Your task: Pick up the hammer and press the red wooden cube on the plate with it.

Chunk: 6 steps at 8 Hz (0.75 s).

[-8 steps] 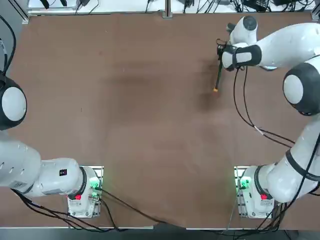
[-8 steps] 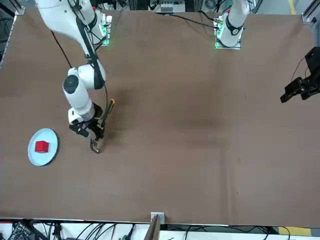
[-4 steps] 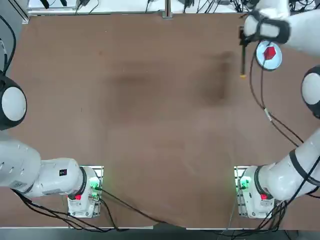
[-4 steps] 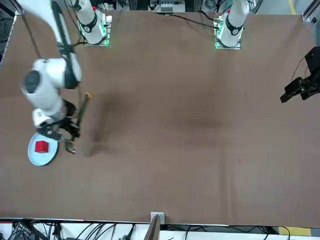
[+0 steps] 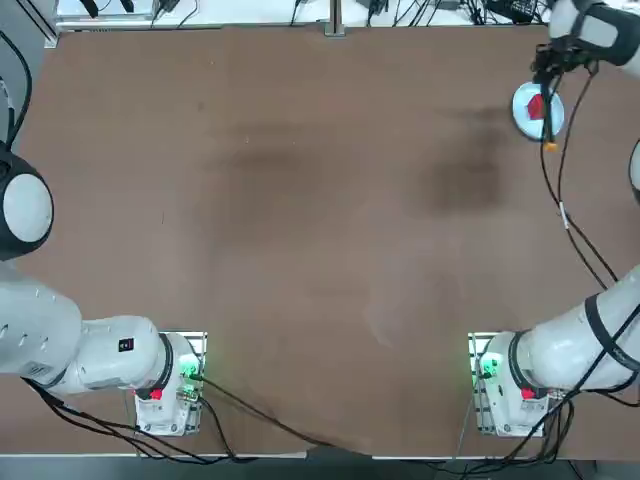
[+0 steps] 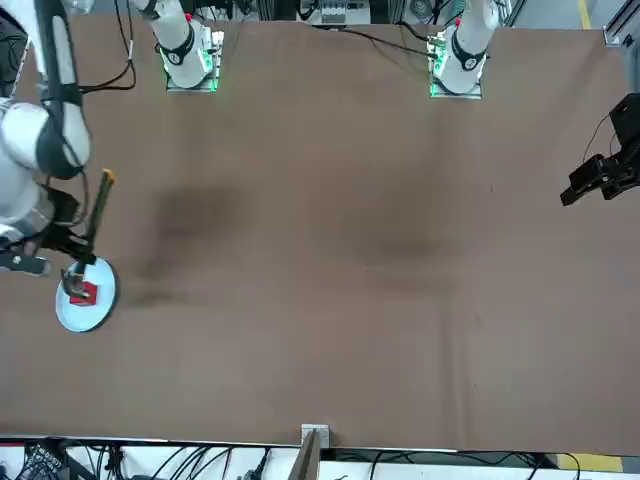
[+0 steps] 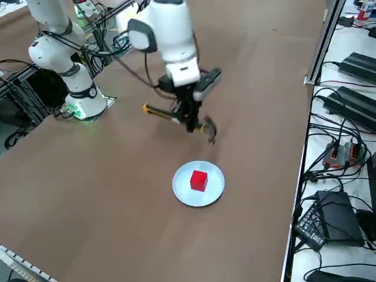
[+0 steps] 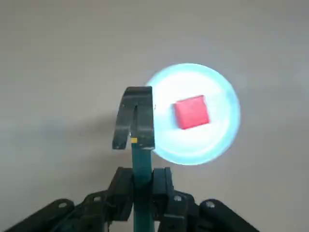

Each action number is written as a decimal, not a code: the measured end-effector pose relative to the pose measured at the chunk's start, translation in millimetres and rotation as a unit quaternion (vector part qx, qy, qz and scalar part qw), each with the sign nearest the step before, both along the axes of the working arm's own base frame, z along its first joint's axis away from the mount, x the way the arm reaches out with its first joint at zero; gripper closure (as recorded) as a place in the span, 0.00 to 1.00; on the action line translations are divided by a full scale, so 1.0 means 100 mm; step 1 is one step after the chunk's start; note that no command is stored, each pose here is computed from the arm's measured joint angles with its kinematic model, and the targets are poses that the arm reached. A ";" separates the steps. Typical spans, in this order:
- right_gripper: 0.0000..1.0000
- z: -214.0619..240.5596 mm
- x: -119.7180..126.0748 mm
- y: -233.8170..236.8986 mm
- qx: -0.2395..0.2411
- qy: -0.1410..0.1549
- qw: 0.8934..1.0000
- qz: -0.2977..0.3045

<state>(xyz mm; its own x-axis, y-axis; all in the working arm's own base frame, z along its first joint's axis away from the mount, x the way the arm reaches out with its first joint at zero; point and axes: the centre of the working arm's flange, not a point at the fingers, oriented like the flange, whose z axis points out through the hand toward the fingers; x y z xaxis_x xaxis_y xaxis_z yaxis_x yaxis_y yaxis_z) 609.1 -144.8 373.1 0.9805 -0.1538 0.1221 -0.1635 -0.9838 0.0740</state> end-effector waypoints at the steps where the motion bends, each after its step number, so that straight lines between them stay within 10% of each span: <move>1: 0.79 -0.08 -0.05 -0.21 -0.001 0.007 1.000 -0.006; 6: 0.79 -0.87 -0.05 -0.54 -0.013 0.033 0.999 -0.007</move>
<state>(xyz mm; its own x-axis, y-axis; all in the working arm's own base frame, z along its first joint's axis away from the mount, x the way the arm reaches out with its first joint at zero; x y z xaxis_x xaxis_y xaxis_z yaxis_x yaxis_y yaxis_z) 603.7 -198.6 286.4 0.9842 -0.1657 0.0622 -0.1718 -0.9788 0.1113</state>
